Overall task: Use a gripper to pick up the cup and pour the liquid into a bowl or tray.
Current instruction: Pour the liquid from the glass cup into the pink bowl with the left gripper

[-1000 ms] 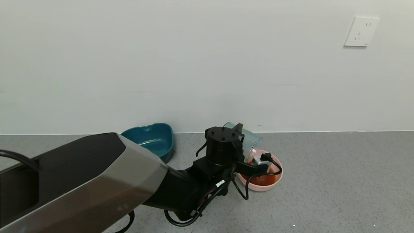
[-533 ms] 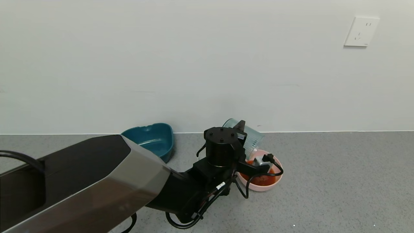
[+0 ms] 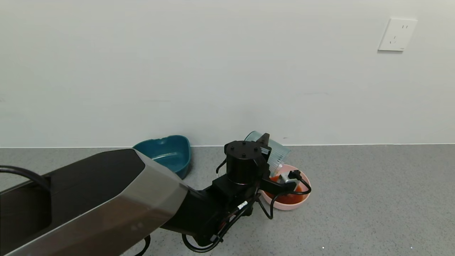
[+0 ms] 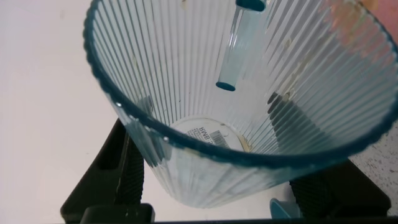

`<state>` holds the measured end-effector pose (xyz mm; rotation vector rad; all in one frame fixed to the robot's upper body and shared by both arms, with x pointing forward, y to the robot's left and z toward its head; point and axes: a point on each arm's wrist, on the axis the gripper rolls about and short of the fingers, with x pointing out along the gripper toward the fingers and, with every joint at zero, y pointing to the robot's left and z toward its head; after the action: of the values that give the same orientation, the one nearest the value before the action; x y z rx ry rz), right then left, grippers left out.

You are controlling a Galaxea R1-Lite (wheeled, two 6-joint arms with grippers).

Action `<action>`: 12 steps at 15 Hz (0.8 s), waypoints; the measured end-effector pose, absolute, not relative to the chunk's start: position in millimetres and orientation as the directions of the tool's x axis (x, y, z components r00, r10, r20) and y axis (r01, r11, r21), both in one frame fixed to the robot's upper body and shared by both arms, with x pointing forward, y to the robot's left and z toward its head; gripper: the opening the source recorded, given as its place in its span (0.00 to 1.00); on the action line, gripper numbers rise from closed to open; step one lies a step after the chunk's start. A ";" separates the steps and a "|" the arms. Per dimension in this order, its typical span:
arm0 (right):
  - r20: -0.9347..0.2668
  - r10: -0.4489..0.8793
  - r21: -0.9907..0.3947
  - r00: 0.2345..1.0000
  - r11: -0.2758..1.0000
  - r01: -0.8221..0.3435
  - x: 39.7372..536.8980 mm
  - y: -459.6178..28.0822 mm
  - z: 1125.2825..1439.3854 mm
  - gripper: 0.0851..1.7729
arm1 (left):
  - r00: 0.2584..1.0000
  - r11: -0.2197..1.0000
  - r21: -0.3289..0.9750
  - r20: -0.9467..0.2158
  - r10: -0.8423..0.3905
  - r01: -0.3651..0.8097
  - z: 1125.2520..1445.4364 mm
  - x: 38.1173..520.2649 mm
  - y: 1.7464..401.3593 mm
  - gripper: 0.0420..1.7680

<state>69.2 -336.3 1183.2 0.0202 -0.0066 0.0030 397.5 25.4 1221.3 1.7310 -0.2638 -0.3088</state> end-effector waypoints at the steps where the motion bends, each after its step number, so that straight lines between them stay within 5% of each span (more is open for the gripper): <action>1: 0.007 0.003 0.020 1.000 1.000 -0.003 69.2 -336.3 1183.2 0.96 | 0.937 -0.179 0.984 -0.059 -0.344 -0.004 1221.2 397.3 25.3 0.73; 12: 0.007 0.003 0.021 1.000 1.000 -0.004 69.2 -336.3 1183.2 0.96 | 0.941 0.190 0.962 -0.133 -0.312 0.198 1215.2 397.8 23.0 0.73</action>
<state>69.2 -336.3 1183.2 0.0206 -0.0066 0.0035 397.8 23.0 1215.2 1.3330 -0.1002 -0.3596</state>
